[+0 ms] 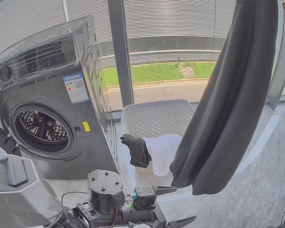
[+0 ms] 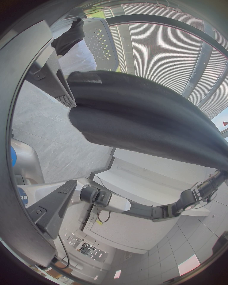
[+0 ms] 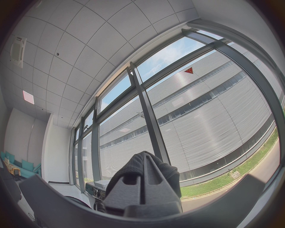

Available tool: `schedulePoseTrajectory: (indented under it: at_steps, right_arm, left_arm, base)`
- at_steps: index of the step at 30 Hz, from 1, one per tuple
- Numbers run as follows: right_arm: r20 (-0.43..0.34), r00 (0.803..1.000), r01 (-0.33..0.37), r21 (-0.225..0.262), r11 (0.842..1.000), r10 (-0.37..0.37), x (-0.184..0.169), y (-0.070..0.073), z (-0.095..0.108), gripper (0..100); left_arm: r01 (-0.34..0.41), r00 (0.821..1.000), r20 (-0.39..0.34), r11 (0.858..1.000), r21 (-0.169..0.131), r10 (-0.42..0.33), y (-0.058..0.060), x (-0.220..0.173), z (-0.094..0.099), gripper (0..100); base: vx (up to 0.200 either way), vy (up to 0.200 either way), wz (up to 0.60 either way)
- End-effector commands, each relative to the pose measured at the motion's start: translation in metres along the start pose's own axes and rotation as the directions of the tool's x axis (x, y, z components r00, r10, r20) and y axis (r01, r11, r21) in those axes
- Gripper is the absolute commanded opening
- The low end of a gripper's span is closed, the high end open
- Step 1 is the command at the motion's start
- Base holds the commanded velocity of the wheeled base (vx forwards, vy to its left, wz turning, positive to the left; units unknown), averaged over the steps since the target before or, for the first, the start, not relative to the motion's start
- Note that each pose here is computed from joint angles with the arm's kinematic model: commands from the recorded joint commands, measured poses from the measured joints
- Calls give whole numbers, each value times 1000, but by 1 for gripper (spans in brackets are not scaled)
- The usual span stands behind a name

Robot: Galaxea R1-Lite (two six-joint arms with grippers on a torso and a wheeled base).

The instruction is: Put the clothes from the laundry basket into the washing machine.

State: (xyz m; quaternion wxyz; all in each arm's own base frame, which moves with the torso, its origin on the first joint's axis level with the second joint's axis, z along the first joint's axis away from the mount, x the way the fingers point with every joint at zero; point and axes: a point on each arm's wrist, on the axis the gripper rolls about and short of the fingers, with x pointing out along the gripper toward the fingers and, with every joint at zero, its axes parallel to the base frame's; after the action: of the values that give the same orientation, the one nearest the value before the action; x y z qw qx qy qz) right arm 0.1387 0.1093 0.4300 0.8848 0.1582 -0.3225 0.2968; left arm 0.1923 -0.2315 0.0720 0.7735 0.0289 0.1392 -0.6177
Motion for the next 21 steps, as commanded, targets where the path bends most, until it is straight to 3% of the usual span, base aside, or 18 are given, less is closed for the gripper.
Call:
schedulePoseTrajectory:
  at_steps: [1, 8, 21]
  right_arm:
    - [3, 1000, -6, 7, 1000, 6, 2, 2, 0, 0]
    - [19, 998, -58, 60, 997, 57, 6, 16, 3, 0]
    - [24, 993, -118, 117, 986, 116, 23, 35, -6, 0]
  left_arm:
    - [-16, 999, -34, 1000, -19, 16, 7, 16, -12, 100]
    - [-41, 999, -20, 999, -13, 40, 15, 24, -12, 100]
    - [-46, 999, -4, 999, -11, 46, 21, 30, -16, 100]
  base:
    - [0, 0, 0]
    - [0, 0, 0]
    - [0, 0, 0]
